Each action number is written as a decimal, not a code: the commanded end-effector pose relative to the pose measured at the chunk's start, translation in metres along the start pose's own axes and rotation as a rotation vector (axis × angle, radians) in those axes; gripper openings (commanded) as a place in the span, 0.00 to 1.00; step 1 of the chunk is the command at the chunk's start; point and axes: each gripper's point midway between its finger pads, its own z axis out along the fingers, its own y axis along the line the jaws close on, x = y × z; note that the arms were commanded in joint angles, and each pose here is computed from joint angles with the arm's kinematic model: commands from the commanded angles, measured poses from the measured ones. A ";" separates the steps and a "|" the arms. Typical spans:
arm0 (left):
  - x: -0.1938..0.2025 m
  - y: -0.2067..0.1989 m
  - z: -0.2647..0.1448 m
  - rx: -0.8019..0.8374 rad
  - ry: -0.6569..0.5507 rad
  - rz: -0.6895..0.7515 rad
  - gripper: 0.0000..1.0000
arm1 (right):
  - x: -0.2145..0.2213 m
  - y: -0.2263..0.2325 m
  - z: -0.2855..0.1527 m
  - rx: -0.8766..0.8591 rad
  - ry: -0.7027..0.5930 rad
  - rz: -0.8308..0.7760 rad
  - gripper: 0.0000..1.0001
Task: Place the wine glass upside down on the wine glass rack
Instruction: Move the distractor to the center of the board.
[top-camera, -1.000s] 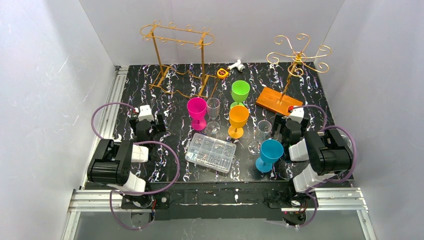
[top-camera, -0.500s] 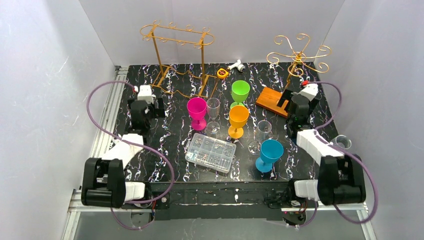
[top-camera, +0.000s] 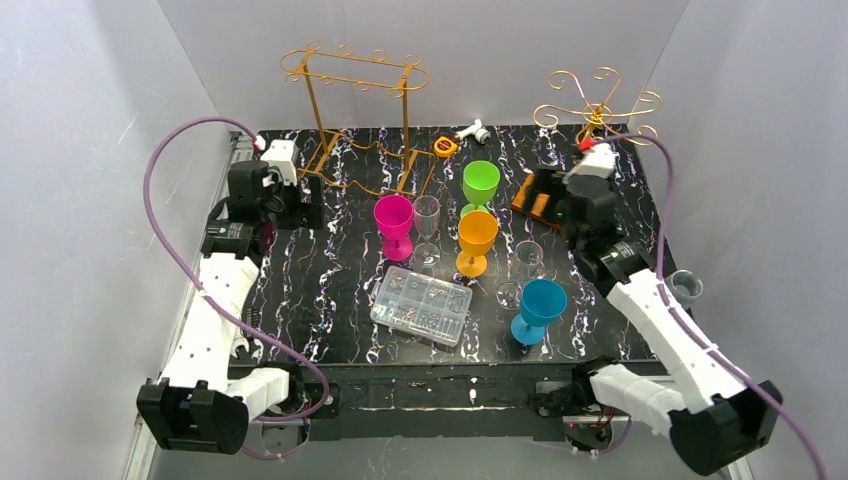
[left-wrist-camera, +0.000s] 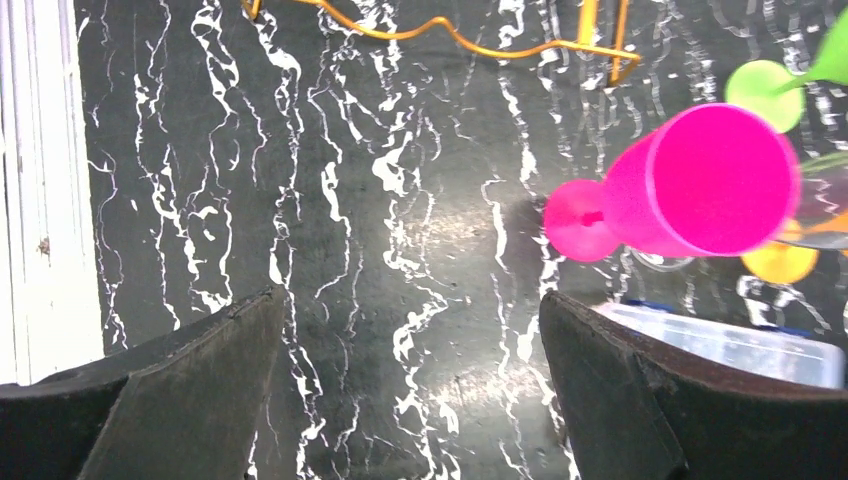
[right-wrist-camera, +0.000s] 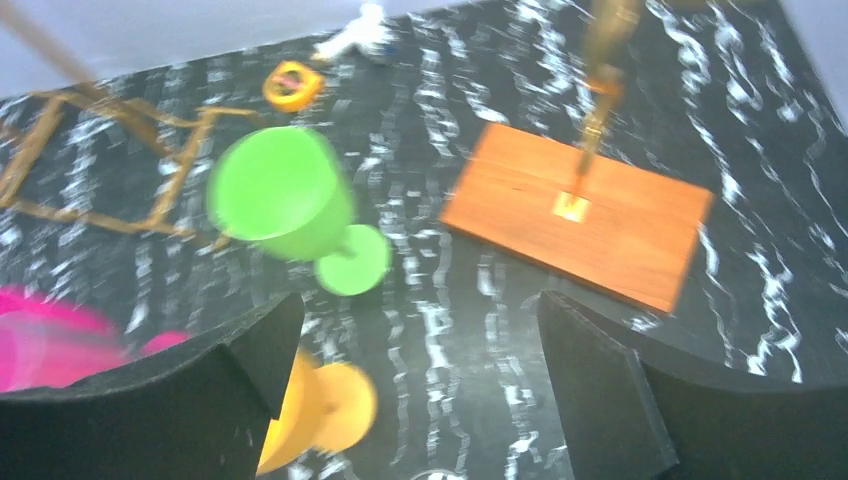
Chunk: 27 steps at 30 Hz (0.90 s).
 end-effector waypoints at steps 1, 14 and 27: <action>0.010 -0.019 -0.045 0.087 0.111 -0.071 0.99 | -0.030 0.056 -0.050 -0.019 -0.044 -0.152 0.98; 0.006 -0.011 -0.076 0.032 0.150 -0.060 0.99 | 0.086 0.177 -0.151 -0.217 0.114 -0.423 0.82; 0.011 -0.010 -0.080 0.033 0.180 -0.036 0.99 | 0.227 0.137 -0.127 -0.204 0.359 -0.512 0.55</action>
